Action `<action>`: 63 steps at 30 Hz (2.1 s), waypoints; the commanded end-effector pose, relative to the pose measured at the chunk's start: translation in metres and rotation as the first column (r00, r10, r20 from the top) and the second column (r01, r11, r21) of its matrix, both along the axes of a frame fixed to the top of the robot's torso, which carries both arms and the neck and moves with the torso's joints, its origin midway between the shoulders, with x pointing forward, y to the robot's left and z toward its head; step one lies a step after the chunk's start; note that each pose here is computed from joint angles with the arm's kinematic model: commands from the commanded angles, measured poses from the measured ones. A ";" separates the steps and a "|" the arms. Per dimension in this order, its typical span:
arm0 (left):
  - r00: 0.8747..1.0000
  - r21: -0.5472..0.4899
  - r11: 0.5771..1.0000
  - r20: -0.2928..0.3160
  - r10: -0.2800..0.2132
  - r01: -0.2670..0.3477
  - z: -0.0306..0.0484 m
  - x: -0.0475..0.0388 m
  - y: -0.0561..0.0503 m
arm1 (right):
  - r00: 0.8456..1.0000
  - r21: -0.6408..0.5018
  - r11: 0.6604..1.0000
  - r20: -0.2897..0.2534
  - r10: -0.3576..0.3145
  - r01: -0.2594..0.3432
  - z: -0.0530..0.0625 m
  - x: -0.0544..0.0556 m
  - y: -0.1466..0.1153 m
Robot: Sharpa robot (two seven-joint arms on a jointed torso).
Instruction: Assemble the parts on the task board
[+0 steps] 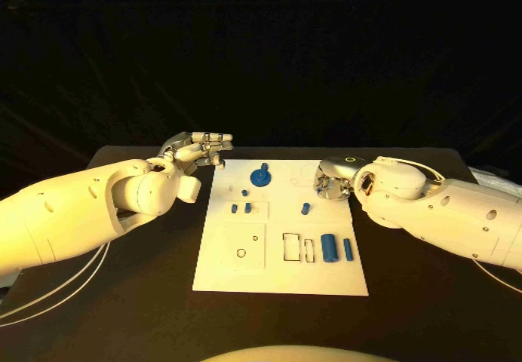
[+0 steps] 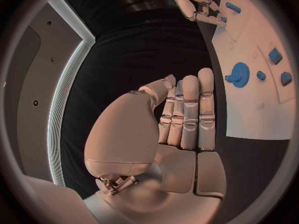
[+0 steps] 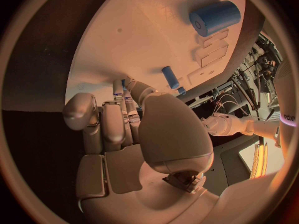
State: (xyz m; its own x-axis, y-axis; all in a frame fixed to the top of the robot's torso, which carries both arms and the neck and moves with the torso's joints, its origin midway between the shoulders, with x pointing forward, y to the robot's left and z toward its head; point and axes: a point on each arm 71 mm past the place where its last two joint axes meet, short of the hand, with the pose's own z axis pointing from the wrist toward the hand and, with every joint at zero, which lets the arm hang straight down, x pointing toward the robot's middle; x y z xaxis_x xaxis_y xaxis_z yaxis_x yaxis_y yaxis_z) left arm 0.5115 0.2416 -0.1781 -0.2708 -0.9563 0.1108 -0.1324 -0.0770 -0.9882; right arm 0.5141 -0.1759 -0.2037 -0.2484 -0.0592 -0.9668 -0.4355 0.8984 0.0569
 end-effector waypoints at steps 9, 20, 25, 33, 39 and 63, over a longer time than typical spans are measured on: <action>1.000 0.005 1.000 0.000 -0.017 0.017 0.0004 -0.0003 -0.003 | 1.000 -0.081 0.997 0.009 -0.004 0.005 -0.009 -0.002 0.000; 1.000 0.006 1.000 -0.002 -0.019 0.019 0.0002 -0.0003 -0.003 | 0.996 -0.007 1.000 0.091 0.003 -0.003 0.000 -0.010 0.000; 1.000 0.006 1.000 -0.004 -0.019 0.019 0.0001 -0.0003 -0.003 | 0.995 0.009 1.000 0.101 0.000 -0.001 0.003 -0.012 -0.002; 1.000 0.006 1.000 -0.007 -0.022 0.022 -0.0002 -0.0002 -0.004 | 0.995 0.023 1.000 0.102 -0.007 0.005 0.006 -0.013 -0.005; 1.000 0.007 1.000 -0.011 -0.024 0.024 -0.0005 -0.0001 -0.004 | 0.995 0.034 0.999 0.100 -0.011 0.007 0.009 -0.016 -0.008; 0.999 0.005 0.999 -0.016 -0.032 0.032 -0.0009 -0.0004 -0.006 | 0.975 0.168 0.965 0.123 0.183 -0.203 0.041 -0.068 0.060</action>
State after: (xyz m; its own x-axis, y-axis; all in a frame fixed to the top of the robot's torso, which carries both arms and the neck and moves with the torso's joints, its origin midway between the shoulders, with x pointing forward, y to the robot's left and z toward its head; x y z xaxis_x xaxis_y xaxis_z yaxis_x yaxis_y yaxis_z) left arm 0.5114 0.2387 -0.1800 -0.2799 -0.9542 0.1060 -0.1552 -0.0639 -0.9858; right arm 0.4477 -0.1190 -0.1630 -0.1496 0.0767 -0.9858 -0.6011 0.7846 0.1523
